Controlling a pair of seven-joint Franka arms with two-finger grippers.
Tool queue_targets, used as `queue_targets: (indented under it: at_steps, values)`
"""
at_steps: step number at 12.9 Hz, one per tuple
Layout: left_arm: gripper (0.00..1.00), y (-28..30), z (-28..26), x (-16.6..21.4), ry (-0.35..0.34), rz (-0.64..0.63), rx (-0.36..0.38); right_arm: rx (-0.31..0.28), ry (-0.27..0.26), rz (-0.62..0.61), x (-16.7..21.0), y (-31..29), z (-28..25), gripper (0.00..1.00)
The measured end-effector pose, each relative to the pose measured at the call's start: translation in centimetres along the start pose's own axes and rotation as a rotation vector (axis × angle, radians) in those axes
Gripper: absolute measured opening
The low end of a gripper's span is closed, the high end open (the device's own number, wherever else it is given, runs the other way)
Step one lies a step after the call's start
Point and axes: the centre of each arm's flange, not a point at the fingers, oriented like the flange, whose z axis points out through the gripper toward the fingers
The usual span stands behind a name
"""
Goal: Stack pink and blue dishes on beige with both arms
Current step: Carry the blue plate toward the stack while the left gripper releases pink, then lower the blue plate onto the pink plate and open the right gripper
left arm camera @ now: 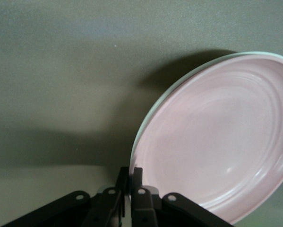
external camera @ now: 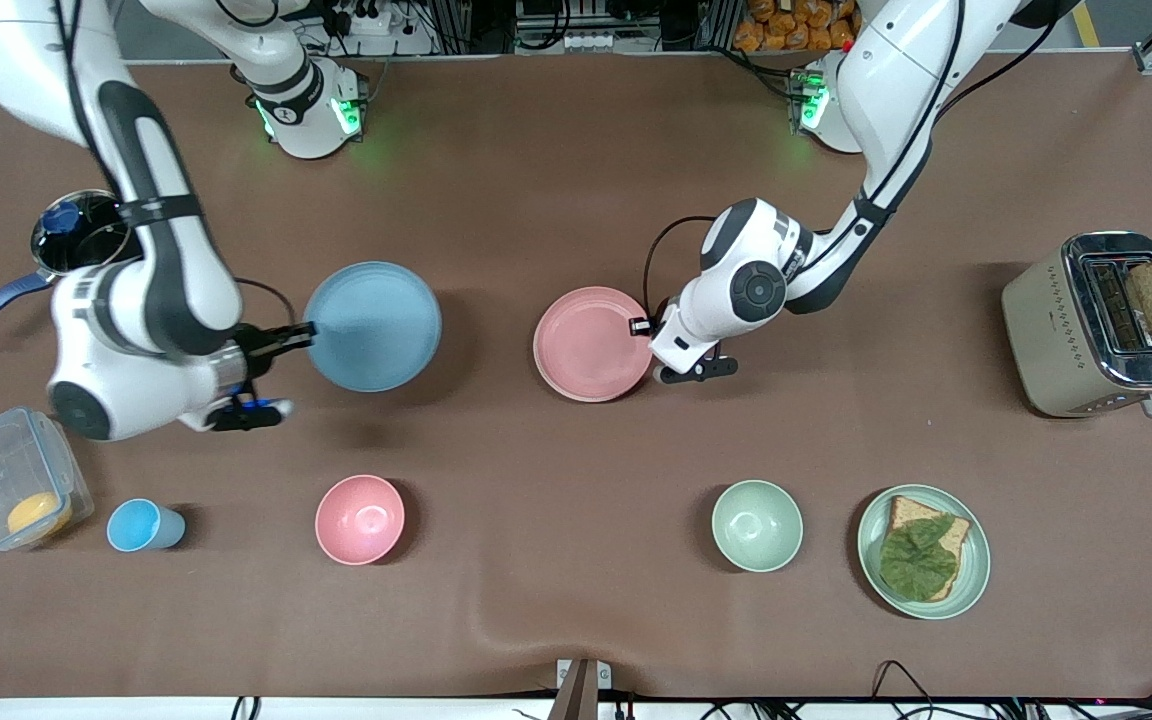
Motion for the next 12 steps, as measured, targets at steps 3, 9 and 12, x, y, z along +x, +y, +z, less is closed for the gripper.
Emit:
queue_targets:
  at_steps: [3, 9, 12]
  values:
    - [0.44, -0.2, -0.7, 0.7, 0.019, -0.009, -0.011, 0.018, -0.023, 0.010, 0.4, -3.6, 1.8, 0.04]
    - [1.00, -8.2, -22.9, 5.2, 0.238, -0.144, -0.005, 0.052, -0.044, 0.073, 2.1, -10.0, 4.9, 0.04]
    - [1.00, -10.2, -32.1, 2.5, 0.345, -0.128, 0.114, 0.049, -0.010, 0.128, 3.3, -16.2, 8.5, 0.04]
